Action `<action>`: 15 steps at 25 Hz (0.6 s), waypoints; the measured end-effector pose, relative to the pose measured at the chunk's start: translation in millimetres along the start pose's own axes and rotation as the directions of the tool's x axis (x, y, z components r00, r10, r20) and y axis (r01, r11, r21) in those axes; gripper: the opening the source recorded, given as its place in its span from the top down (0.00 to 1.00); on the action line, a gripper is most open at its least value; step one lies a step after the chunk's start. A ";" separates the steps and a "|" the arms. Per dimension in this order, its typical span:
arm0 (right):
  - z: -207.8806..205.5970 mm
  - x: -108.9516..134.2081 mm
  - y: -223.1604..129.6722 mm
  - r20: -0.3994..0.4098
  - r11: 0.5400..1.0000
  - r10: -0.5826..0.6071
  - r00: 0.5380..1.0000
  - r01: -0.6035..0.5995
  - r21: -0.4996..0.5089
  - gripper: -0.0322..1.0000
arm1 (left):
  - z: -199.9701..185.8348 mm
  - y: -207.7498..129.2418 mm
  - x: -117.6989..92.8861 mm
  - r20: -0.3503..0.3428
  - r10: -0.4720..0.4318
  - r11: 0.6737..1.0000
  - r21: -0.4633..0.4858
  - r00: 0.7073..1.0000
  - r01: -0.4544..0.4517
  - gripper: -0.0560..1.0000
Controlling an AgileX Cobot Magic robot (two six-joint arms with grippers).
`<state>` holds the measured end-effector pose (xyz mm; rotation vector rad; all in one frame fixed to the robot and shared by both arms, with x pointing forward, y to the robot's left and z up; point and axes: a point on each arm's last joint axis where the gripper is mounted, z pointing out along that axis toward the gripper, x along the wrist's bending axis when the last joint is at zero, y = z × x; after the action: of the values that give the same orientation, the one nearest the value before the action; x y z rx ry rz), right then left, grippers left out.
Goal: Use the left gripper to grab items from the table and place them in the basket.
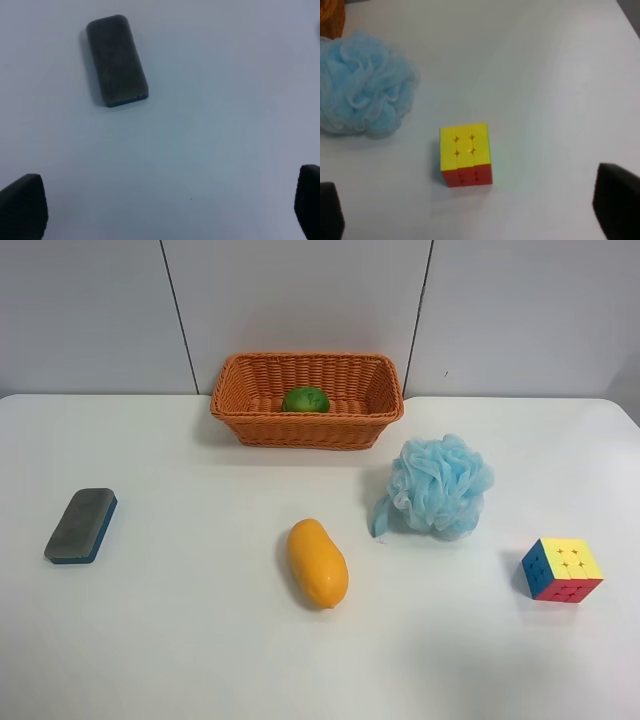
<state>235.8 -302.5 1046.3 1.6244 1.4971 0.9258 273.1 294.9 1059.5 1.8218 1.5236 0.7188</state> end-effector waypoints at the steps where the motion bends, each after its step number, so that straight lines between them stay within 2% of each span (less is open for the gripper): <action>1: 0.0 0.0 0.0 0.000 1.000 0.000 1.000 0.000 0.000 0.01 | -1.4 -4.0 0.4 -0.014 -0.011 1.000 -0.012 1.000 0.011 0.01; 10: 0.0 0.0 0.0 0.000 1.000 0.000 1.000 0.000 0.000 0.01 | -26.9 -26.8 -1.6 -0.103 -0.074 0.974 -0.220 0.992 0.050 0.01; 15: 0.0 0.0 0.0 0.000 1.000 0.000 1.000 0.000 0.000 0.01 | -29.6 -29.1 -2.3 -0.113 -0.080 0.969 -0.243 0.990 0.050 0.01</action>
<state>235.8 -302.5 1046.3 1.6244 1.4971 0.9258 231.9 299.9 1056.0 1.5666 1.4946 0.9538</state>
